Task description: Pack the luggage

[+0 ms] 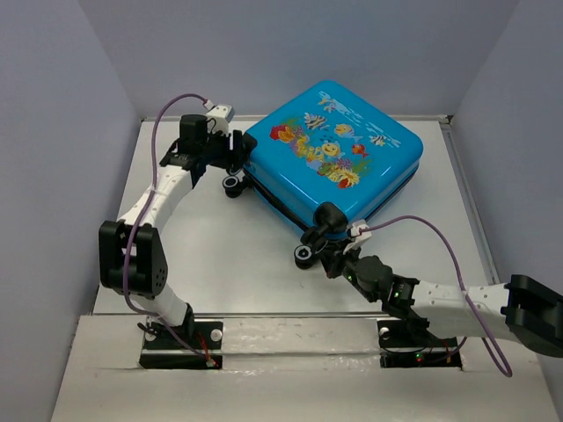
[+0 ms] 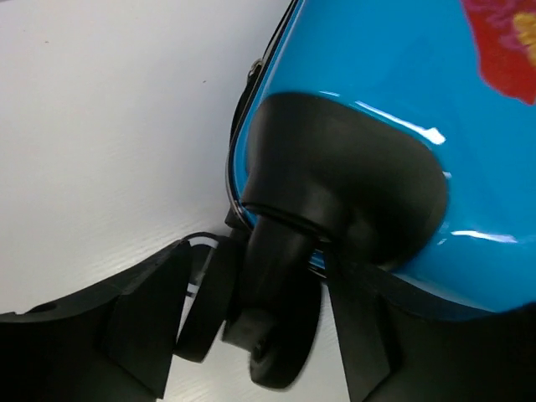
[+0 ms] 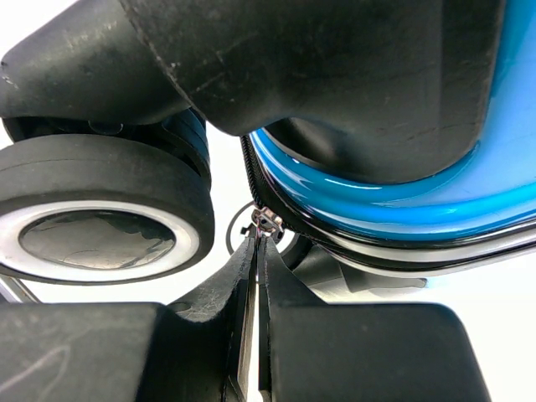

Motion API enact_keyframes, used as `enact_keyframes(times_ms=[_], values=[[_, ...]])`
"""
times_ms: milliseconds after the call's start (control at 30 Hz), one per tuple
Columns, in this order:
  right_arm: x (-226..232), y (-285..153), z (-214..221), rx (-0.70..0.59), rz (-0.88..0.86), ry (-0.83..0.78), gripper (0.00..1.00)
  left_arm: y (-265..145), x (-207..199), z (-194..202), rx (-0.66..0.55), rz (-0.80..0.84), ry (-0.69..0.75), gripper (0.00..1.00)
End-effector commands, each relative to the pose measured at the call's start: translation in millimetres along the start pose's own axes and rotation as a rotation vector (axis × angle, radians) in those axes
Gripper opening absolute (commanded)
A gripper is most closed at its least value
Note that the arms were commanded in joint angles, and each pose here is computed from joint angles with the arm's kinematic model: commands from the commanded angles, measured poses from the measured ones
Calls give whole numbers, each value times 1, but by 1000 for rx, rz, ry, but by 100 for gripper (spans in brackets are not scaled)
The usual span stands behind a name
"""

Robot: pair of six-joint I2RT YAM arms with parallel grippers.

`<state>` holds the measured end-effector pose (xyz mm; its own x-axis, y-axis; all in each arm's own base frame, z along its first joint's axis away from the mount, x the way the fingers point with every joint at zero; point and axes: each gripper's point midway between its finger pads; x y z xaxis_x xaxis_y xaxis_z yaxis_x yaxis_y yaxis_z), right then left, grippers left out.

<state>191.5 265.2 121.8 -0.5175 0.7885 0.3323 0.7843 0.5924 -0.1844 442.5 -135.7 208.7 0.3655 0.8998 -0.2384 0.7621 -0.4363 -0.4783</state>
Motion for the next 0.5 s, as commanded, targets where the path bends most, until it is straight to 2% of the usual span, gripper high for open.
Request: enact_keyframes(times_ms=[0, 33, 100, 133, 167, 300, 400, 467], values=[[42, -6, -20, -46, -166, 50, 7, 18, 0, 7, 50, 33, 31, 57], [42, -6, -21, -49, -164, 51, 7, 21, -4, 3, 46, 34, 39, 51], [42, -6, -22, -52, -163, 54, 7, 29, -5, -1, 51, 25, 51, 27], [42, -5, -24, -58, -157, 56, 7, 33, -8, 1, 60, 13, 58, 11], [41, -5, -25, -61, -155, 52, 7, 37, -4, 4, 73, -23, 51, 6], [31, 5, -50, -94, -135, 42, 7, 34, 1, 20, 68, -103, -22, 6], [7, 19, -80, -126, -142, 73, 7, 24, 1, 31, 64, -178, -49, 6], [-12, 30, -103, -154, -126, 59, 7, 23, -3, 51, 103, -187, -88, 6]])
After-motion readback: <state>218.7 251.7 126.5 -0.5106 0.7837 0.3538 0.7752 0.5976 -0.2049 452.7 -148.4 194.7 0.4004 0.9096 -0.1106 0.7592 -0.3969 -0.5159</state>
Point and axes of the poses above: each gripper's point midway between its finger pads, its own y axis out along the fingers, its own x axis along the line the jaws close on, z = x × y, and after that the axes turned 4 degrees about -y, right-handed
